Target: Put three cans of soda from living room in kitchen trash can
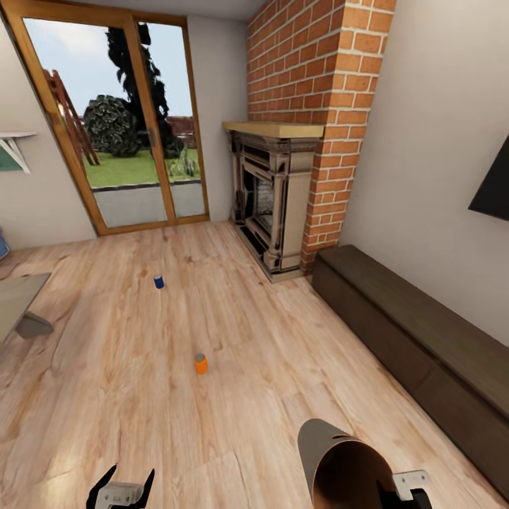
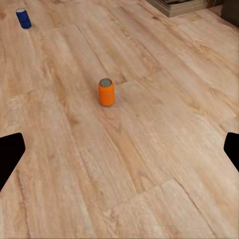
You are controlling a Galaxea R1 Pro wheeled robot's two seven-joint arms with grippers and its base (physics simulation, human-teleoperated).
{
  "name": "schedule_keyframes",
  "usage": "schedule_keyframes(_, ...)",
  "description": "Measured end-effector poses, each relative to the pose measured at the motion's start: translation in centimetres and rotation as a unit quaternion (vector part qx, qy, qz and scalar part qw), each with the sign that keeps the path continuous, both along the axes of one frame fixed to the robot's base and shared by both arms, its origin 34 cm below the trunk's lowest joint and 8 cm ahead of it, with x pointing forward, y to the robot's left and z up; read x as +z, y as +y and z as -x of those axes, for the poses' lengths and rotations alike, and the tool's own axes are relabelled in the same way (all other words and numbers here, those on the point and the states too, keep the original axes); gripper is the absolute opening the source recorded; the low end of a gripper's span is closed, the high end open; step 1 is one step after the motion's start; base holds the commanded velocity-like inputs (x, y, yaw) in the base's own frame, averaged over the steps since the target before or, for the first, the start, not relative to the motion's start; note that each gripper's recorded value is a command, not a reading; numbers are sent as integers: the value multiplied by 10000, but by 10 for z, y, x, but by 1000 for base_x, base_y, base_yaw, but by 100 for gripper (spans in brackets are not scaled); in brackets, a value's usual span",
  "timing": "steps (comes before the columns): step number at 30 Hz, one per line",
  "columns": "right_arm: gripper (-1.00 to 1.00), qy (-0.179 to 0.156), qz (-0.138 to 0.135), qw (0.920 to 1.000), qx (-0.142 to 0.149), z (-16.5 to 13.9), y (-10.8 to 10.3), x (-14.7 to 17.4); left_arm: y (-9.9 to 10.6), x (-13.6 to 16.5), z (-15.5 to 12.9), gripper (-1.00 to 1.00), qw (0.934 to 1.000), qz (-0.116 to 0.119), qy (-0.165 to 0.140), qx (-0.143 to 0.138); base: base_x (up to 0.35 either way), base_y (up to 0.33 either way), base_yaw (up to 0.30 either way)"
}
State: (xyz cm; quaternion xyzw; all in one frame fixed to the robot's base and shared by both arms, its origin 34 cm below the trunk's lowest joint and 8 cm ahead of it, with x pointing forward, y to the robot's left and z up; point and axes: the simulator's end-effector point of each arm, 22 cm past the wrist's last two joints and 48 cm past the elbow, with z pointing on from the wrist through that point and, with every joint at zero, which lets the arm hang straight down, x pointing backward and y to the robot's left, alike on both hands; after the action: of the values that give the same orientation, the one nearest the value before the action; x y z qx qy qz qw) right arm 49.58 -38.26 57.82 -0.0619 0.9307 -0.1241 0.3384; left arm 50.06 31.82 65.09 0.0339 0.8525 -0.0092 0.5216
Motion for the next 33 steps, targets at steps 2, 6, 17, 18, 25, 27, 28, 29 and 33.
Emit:
schedule_keyframes(2,-100,-2,0,10000,-4,0,0,0,0,0,0,100,10000,0,5,-1,321,-11,0)
schedule_keyframes(6,-100,-1,-3,10000,-1,0,0,0,0,-2,1,100,10000,-2,34,1,322,-5,0)
schedule_keyframes(17,-100,-1,0,10000,-2,0,0,0,2,-6,5,100,9999,-8,119,19,323,31,0)
schedule_keyframes(18,-100,-2,0,10000,-3,0,0,0,2,-6,6,100,9999,-9,121,19,323,83,0)
schedule_keyframes(25,-100,-2,0,10000,-3,0,0,0,2,-6,5,100,9999,-10,124,25,323,101,0)
schedule_keyframes(27,-100,-2,0,10000,-3,0,0,0,2,-6,5,100,9999,-10,124,26,321,110,0)
schedule_keyframes(28,-100,-2,0,10000,-3,0,0,0,2,-6,5,100,9999,-10,125,26,319,116,0)
schedule_keyframes(29,-100,-2,0,10000,-3,0,0,0,2,-7,5,100,9999,-9,126,26,315,123,0)
schedule_keyframes(33,-100,-1,0,10000,-2,0,0,0,2,-7,5,100,9999,-5,130,28,313,127,0)
